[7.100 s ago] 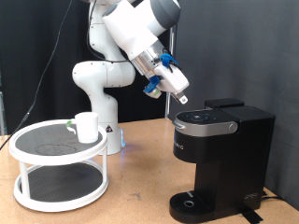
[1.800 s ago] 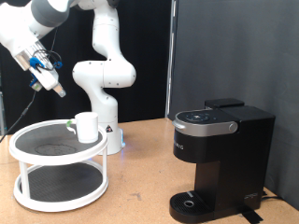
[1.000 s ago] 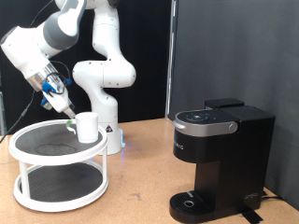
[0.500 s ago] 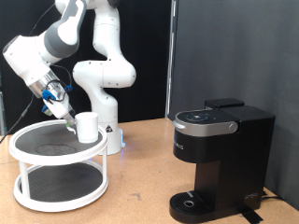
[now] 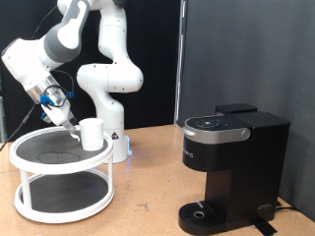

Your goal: Make a cup of coffee with the keurig machine

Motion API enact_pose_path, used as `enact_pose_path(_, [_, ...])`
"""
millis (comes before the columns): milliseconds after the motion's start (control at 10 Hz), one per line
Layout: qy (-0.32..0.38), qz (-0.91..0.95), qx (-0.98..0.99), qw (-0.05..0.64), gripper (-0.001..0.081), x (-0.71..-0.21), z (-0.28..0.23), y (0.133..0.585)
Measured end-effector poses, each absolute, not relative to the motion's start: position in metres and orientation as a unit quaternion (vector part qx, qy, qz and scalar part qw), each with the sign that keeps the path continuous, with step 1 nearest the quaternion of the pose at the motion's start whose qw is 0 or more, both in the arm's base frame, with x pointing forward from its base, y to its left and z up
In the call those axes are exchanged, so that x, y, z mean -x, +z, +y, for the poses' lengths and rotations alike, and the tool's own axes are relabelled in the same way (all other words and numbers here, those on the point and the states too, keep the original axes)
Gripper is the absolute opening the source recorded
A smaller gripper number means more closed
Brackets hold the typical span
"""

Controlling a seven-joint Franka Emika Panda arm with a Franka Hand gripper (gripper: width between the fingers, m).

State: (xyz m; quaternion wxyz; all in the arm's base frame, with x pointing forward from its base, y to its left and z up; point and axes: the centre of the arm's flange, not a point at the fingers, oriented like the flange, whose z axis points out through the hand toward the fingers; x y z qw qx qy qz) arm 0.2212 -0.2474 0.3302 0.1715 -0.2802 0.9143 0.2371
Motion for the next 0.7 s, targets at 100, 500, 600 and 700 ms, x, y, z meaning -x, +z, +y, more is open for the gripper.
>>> enact_pose_path(100, [0.233, 0.915, 0.279, 0.175, 0.0735, -0.2218, -0.2487, 0.3308])
enact_pose_path(500, [0.226, 0.91, 0.291, 0.192, 0.0735, -0.224, -0.2503, 0.3311])
enact_pose_path(600, [0.227, 0.91, 0.29, 0.19, 0.0735, -0.2242, -0.2503, 0.329])
enact_pose_path(700, [0.228, 0.911, 0.289, 0.186, 0.0735, -0.2249, -0.2505, 0.3259])
